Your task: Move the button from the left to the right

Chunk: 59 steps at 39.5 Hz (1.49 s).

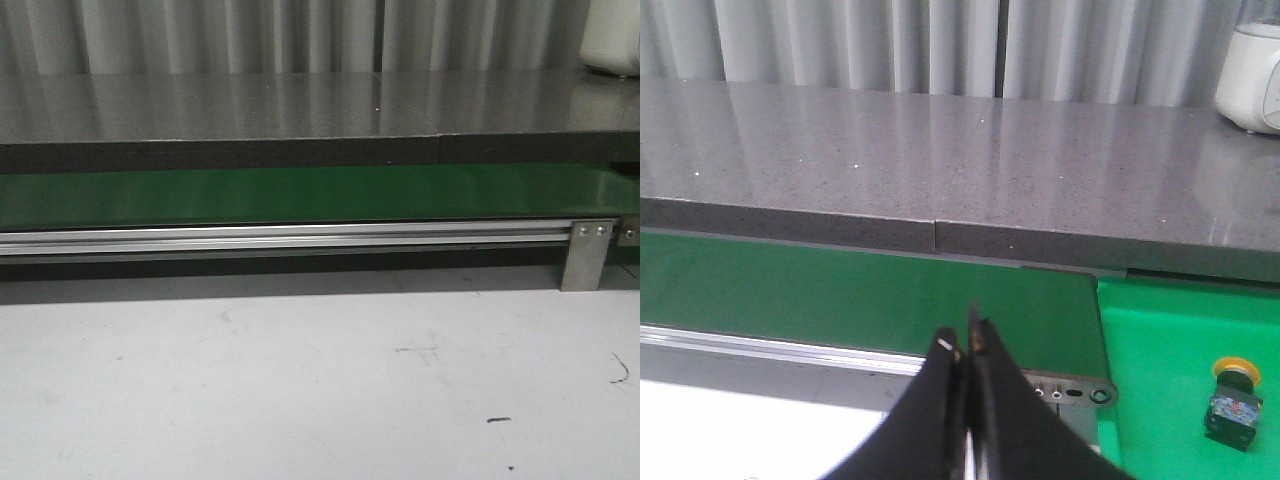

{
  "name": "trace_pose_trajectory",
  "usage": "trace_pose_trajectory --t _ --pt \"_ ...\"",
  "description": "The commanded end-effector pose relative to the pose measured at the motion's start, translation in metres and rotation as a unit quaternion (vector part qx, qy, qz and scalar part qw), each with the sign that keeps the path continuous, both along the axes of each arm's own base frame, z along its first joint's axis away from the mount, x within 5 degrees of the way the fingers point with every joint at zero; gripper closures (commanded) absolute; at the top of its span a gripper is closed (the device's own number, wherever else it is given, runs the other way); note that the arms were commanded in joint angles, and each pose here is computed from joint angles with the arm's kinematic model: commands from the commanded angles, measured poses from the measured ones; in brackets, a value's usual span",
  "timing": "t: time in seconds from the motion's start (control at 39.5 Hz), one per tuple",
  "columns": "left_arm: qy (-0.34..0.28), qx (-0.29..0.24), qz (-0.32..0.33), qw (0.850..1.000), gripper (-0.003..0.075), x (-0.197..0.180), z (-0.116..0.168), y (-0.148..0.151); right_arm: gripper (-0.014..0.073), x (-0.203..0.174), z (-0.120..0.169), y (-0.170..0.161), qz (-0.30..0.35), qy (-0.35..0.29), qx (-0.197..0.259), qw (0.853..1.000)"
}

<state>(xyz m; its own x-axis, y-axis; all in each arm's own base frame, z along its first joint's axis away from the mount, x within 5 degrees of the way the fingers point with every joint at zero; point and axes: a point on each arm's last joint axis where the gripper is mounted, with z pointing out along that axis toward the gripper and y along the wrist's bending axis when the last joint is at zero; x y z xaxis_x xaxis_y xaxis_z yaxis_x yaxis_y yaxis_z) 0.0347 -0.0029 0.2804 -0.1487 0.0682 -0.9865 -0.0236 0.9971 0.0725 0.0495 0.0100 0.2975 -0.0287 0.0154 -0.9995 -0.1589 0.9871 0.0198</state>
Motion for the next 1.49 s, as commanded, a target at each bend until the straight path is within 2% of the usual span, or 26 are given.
trace_pose_trajectory --t 0.0,0.48,0.71,0.84,1.06,1.11,1.24,1.47 --pt "-0.049 -0.006 0.001 0.999 0.0741 0.0 0.016 0.0 0.0665 -0.001 0.015 -0.001 -0.006 -0.051 0.004 0.999" --pt "-0.052 -0.006 0.003 0.999 0.0741 0.001 0.013 0.001 0.0665 -0.001 0.015 -0.001 -0.006 -0.051 0.004 0.999" --pt "-0.083 -0.065 0.002 0.994 0.0741 0.011 -0.019 0.004 0.0665 -0.001 0.015 -0.001 -0.007 -0.051 0.004 0.999" --pt "-0.086 -0.068 -0.026 0.994 0.0741 0.012 -0.046 0.001 0.0665 -0.001 0.015 -0.001 -0.007 -0.051 0.004 0.999" --pt "-0.066 -0.068 -0.025 0.995 0.0741 0.021 -0.085 0.001 0.0665 -0.001 0.015 -0.001 -0.007 -0.051 0.004 0.999" --pt "-0.05 -0.068 -0.024 0.996 0.0741 0.021 -0.089 0.001 0.0665 -0.001 0.015 -0.001 -0.007 -0.051 0.004 0.999" --pt "-0.074 -0.065 -0.025 0.995 0.0741 0.021 -0.085 0.001 0.0665 -0.001 0.015 -0.001 -0.007 -0.051 0.004 0.999" --pt "-0.073 -0.065 -0.025 0.995 0.0741 0.022 -0.085 0.001 0.0665 -0.001 0.015 -0.001 -0.007 -0.051 0.004 0.999"
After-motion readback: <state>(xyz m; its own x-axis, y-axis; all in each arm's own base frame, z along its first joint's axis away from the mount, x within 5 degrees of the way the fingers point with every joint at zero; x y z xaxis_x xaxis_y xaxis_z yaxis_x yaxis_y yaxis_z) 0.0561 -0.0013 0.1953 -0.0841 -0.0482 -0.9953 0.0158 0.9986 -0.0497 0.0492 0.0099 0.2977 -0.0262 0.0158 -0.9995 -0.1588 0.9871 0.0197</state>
